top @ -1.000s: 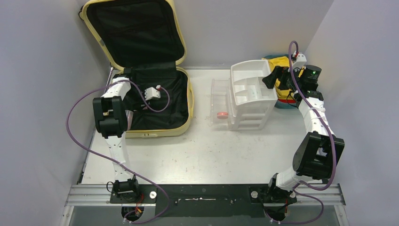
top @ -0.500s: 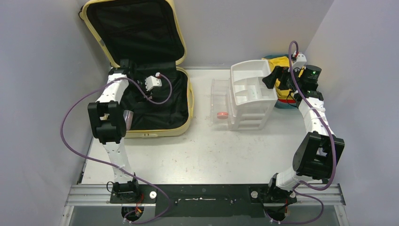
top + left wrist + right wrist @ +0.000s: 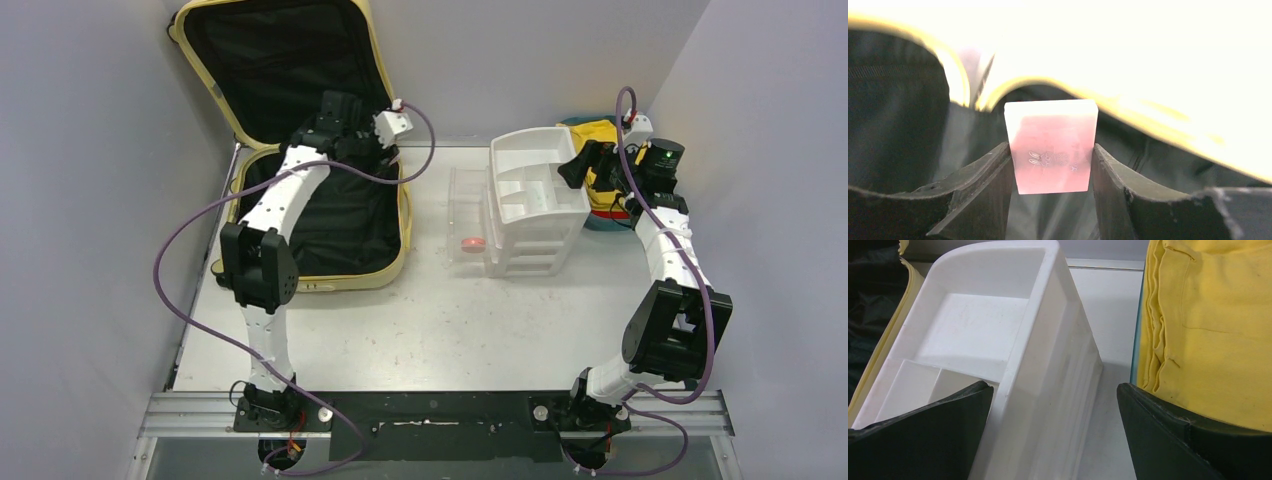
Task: Open, take out, and arrange the luggage
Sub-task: Pick up the personal item from the luggage, then place the personal item in the drawer.
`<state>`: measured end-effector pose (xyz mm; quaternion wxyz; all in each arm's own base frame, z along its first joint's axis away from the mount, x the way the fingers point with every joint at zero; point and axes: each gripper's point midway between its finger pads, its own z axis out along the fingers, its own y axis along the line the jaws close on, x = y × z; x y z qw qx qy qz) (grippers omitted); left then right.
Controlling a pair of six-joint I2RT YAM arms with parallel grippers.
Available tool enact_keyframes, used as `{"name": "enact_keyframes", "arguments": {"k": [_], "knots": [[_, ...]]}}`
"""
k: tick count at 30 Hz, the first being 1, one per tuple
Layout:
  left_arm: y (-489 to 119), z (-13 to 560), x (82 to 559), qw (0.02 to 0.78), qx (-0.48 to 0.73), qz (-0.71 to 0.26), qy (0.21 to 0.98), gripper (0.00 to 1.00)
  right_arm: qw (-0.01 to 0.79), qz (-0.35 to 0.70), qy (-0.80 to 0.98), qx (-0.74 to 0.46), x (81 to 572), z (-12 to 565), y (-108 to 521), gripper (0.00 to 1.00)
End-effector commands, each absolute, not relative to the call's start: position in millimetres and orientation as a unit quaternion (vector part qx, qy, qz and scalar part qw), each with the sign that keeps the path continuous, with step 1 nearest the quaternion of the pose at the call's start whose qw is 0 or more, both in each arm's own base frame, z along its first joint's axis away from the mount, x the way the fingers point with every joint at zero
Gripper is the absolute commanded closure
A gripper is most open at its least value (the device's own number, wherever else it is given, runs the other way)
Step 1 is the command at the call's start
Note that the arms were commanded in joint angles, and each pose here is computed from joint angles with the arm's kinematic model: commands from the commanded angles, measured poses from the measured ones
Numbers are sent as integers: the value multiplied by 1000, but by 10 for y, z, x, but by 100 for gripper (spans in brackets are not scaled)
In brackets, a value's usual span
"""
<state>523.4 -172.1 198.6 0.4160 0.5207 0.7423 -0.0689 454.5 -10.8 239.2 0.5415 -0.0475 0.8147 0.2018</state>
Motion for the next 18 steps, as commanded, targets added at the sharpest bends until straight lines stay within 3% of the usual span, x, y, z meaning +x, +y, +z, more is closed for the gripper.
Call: {"name": "enact_keyframes", "arguments": {"k": [1,9,18], "knots": [[-2417,3125,5257,555,453,-118,687,100,522,171,835,-30,4509,2119,-312,0],[-3451,3270,5046,555,425,-263,665,100,527,166,833,-26,4490,2162,-383,0],[-3820,2885,4995,511,370,-343,696,100,532,168,830,-23,4466,2204,-415,0]]}}
